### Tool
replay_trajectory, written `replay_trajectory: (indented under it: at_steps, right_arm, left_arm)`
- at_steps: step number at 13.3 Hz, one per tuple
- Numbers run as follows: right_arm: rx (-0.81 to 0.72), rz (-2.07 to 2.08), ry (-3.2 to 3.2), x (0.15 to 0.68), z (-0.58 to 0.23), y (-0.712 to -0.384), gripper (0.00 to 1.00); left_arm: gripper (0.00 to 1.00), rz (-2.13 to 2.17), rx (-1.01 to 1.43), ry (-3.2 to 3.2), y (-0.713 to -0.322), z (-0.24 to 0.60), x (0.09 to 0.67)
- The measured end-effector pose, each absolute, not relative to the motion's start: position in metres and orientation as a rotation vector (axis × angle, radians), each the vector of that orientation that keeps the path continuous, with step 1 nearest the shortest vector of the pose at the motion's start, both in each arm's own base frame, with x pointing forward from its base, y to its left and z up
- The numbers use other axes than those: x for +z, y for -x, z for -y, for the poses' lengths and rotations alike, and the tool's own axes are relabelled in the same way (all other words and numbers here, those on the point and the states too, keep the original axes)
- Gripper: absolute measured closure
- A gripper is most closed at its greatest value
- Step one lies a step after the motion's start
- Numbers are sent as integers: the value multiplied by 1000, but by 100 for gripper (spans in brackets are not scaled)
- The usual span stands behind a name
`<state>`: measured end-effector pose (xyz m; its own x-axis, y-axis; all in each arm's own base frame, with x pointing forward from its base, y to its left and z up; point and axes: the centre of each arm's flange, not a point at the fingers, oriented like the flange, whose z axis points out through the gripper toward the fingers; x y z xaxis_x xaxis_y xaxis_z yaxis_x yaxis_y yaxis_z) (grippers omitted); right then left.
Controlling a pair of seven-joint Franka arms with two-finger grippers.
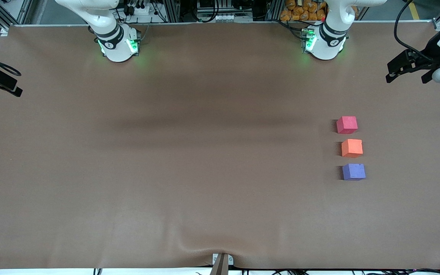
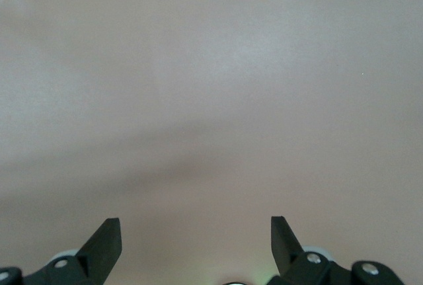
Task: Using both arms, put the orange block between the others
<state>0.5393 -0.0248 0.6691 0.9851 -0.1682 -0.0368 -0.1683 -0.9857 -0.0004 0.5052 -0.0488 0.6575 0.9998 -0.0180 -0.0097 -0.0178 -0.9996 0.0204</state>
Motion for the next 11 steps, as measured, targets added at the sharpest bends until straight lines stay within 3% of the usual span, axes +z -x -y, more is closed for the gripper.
replay_trajectory:
  at_steps: [11]
  right_arm:
    - [58,-265,3126,669,25,-539,0]
  left_arm:
    - [0,23,-15,-3135,-504,46,657]
